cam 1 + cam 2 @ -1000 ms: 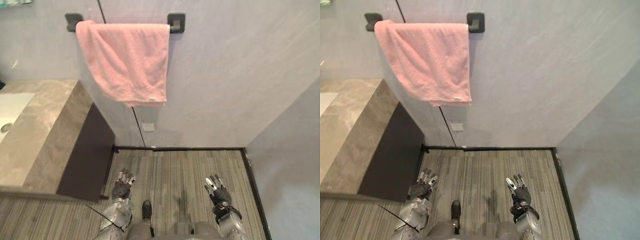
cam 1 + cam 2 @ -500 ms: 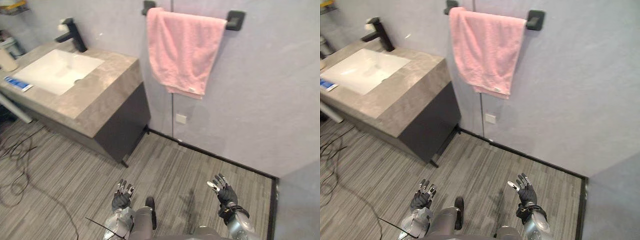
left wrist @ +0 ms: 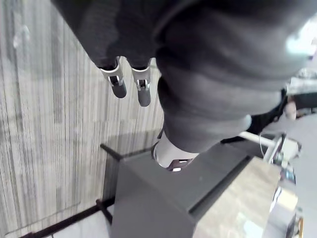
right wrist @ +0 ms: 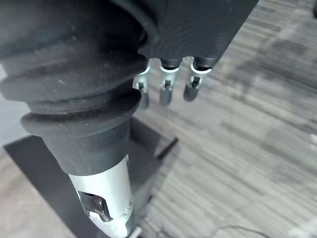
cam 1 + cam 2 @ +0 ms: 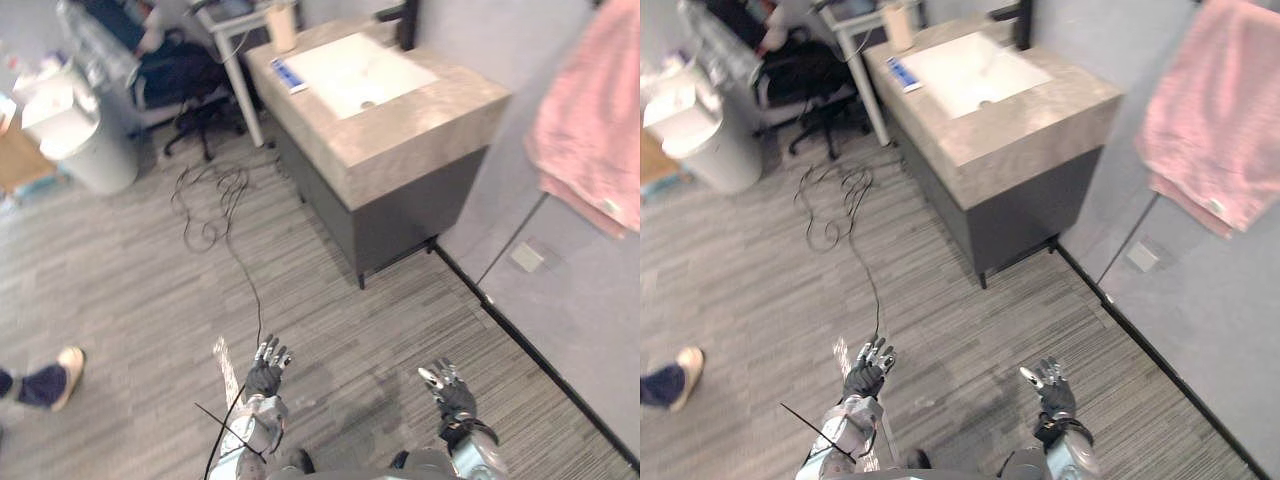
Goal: Organize washtable
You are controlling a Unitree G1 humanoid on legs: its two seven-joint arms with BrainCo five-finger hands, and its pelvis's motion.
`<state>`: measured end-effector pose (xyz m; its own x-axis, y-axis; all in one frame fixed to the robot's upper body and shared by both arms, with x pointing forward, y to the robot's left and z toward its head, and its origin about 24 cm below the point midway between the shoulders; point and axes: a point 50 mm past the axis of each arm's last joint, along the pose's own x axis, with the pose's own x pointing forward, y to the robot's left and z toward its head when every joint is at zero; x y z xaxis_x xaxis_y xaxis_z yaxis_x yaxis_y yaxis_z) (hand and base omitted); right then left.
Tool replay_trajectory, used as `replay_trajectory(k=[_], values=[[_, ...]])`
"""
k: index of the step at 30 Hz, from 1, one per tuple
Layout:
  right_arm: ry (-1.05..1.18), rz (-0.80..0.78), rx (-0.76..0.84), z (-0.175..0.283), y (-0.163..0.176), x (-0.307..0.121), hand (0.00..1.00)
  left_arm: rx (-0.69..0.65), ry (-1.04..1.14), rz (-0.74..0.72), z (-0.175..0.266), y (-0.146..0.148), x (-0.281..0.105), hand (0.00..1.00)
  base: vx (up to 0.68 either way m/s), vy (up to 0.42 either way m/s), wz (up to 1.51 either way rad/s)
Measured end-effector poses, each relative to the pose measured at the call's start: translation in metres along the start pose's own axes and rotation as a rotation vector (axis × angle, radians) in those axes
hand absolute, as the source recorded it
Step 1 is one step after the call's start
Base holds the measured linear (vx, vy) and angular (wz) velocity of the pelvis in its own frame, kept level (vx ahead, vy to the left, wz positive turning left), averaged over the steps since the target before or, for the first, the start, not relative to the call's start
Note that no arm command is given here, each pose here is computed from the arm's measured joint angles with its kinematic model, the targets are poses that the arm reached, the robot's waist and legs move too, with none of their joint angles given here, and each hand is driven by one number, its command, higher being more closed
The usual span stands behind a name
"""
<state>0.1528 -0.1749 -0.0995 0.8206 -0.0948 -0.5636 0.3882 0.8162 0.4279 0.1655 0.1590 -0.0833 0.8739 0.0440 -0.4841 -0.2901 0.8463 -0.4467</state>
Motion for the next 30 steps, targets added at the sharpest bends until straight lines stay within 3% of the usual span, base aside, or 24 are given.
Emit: replay_trajectory(k=[4,10,19,30], values=[[0.005,0.048,-0.041,-0.001,0.016,0.005,0.00,0.037,0.017,0.115,-0.003,0.029,-0.014,0.00,-0.09,0.215,0.28],[0.025,0.092,-0.155,-0.007,0.023,0.002,0.00,0.064,-0.020,0.162,0.005,0.039,-0.015,0.00,-0.06,0.085,0.78],[0.019,0.111,-0.222,-0.004,0.029,0.005,0.00,0.005,-0.025,0.160,-0.006,0.017,-0.012,0.00,-0.05,-0.085,-0.03],[0.018,0.151,-0.311,-0.003,0.038,0.010,0.00,0.013,-0.041,0.183,0.000,0.025,-0.013,0.00,0.01,0.006,0.17]])
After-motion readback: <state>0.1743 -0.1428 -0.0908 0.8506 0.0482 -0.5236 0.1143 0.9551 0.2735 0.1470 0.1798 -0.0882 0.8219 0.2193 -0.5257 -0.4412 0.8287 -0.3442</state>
